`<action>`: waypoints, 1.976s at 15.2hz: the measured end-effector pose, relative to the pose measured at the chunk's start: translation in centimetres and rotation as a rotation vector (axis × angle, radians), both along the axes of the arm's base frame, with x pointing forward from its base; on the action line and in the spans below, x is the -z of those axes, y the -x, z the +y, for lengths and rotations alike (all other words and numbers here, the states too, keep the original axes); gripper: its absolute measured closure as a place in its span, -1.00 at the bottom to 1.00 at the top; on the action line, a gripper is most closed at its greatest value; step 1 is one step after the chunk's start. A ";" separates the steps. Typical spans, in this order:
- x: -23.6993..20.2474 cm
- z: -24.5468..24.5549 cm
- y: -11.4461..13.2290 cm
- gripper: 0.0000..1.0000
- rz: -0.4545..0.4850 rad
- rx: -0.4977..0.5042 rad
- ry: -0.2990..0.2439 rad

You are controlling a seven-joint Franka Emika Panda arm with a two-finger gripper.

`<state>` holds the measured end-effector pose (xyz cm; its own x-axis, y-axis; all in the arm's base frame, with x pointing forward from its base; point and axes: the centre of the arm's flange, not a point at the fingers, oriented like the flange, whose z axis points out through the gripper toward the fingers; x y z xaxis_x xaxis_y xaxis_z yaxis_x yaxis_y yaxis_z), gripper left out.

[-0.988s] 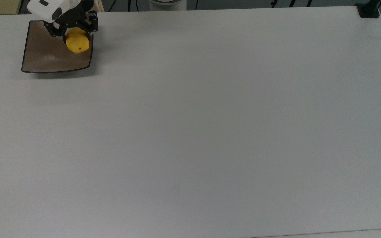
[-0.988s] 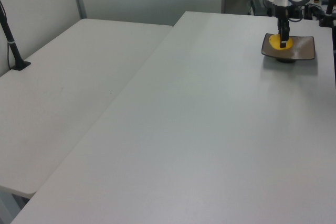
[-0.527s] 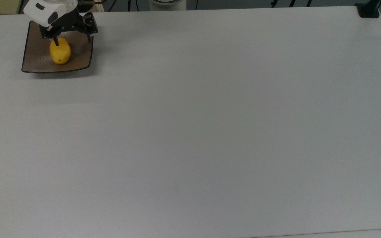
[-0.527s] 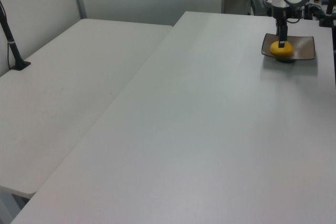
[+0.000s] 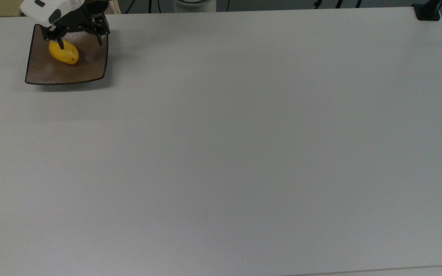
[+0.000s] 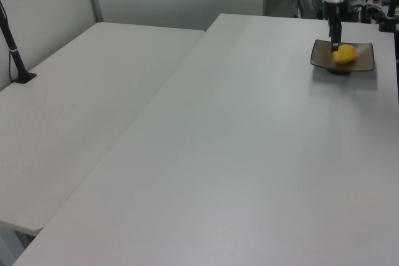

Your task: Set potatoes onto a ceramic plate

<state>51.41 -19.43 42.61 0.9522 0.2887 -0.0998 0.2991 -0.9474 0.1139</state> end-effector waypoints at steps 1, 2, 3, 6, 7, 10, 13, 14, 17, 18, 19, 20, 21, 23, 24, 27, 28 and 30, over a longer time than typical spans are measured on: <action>-1.3 0.0 -0.2 -1.00 0.008 0.024 -0.021; -2.6 0.1 -0.4 -1.00 0.003 0.057 -0.058; -3.8 0.4 -0.6 -1.00 -0.009 0.092 -0.101; -6.0 1.0 -0.6 -1.00 -0.013 0.141 -0.178; -6.4 1.3 -0.5 -1.00 -0.011 0.153 -0.187; -7.4 3.4 -0.6 -1.00 -0.015 0.199 -0.191; -9.8 7.3 -1.2 -1.00 -0.013 0.232 -0.186; -10.9 8.5 -1.4 -1.00 -0.017 0.241 -0.182; -14.5 11.8 -2.1 -1.00 -0.048 0.274 -0.174; -15.2 12.9 -2.2 -1.00 -0.057 0.284 -0.171; -15.5 14.0 -2.3 -1.00 -0.062 0.294 -0.169; -15.7 15.1 -2.5 -1.00 -0.066 0.307 -0.167; -15.8 16.0 -2.5 -1.00 -0.068 0.322 -0.164; -15.9 17.5 -2.7 -1.00 -0.075 0.338 -0.140; -15.9 18.1 -2.8 -1.00 -0.087 0.343 -0.122; -15.3 19.2 -4.2 -1.00 -0.160 0.387 -0.098; -14.8 19.5 -4.7 -1.00 -0.175 0.399 -0.088; -13.7 20.0 -5.4 -1.00 -0.177 0.405 -0.078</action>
